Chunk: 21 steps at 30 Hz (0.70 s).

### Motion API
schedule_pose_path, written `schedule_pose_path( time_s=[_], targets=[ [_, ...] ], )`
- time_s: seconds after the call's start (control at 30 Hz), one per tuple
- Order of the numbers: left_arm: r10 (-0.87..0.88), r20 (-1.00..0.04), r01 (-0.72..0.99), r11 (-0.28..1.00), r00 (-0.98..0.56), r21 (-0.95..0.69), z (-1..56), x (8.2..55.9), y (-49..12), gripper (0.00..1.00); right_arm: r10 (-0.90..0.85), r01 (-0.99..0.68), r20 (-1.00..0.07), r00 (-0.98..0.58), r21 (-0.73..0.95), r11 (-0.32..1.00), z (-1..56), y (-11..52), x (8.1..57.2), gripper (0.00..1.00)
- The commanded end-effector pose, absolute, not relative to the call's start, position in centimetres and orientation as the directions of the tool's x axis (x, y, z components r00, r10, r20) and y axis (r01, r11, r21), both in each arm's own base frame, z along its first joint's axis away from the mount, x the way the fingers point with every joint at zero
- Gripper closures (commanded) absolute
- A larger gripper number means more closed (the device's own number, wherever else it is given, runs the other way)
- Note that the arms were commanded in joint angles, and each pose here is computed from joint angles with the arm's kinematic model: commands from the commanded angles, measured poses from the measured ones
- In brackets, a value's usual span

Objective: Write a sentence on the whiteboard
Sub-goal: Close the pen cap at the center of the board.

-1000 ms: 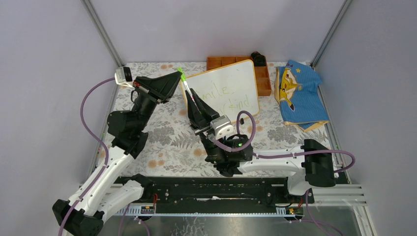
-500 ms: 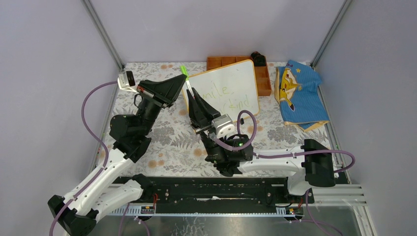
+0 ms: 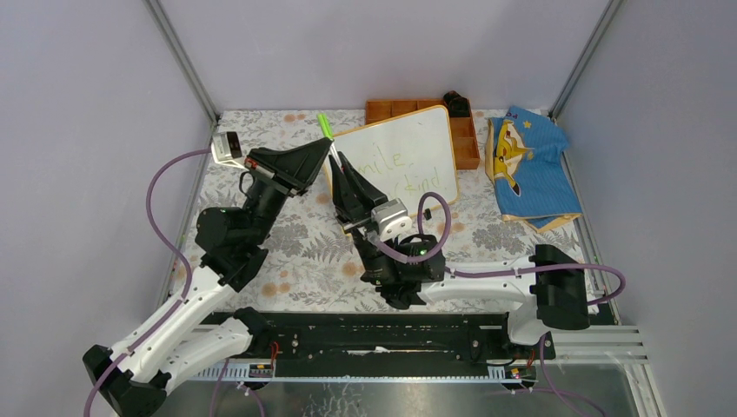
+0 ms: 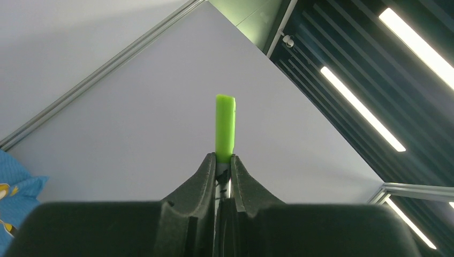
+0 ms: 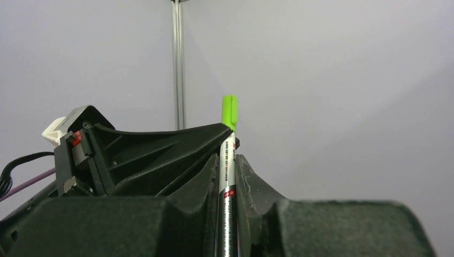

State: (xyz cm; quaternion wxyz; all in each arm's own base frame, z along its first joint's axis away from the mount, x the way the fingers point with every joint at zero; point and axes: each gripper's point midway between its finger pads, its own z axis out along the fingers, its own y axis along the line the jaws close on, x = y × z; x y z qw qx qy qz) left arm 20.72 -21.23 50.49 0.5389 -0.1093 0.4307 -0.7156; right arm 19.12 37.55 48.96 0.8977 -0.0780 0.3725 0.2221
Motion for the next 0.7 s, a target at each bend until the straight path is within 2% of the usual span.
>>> schedule_pose_path(
  time_s=[0.0, 0.27, 0.3, 0.33, 0.43, 0.6, 0.67],
  targets=[
    [-0.670, -0.437, 0.624, -0.051, -0.600, -0.780, 45.0, 18.0, -26.1, 1.00, 0.455, -0.442, -0.553, 0.698, 0.168, 0.881, 54.7, 33.2, 19.4, 1.00],
    [-0.709, -0.434, 0.638, -0.028, -0.555, -0.770, 45.8, 18.0, -25.0, 1.00, 0.452, -0.444, -0.559, 0.695, 0.159, 0.881, 54.1, 32.5, 19.2, 1.00],
    [-0.713, -0.437, 0.640, -0.022, -0.548, -0.768, 45.9, 18.1, -24.9, 0.98, 0.452, -0.445, -0.560, 0.695, 0.159, 0.881, 54.1, 32.4, 19.2, 1.00],
    [-0.715, -0.440, 0.642, -0.016, -0.543, -0.766, 46.0, 18.1, -24.9, 0.87, 0.454, -0.447, -0.557, 0.695, 0.160, 0.880, 54.2, 32.2, 19.1, 1.00],
    [-0.714, -0.453, 0.655, -0.010, -0.534, -0.756, 46.4, 18.0, -24.8, 0.69, 0.457, -0.449, -0.557, 0.694, 0.162, 0.879, 54.2, 31.9, 19.0, 1.00],
    [-0.727, -0.455, 0.658, 0.005, -0.515, -0.753, 46.8, 18.1, -24.5, 0.32, 0.462, -0.458, -0.561, 0.686, 0.160, 0.874, 53.9, 31.5, 18.9, 1.00],
    [-0.739, -0.454, 0.655, 0.022, -0.498, -0.755, 47.0, 18.3, -24.1, 0.21, 0.463, -0.464, -0.567, 0.681, 0.156, 0.872, 53.7, 31.3, 18.8, 1.00]
  ],
)
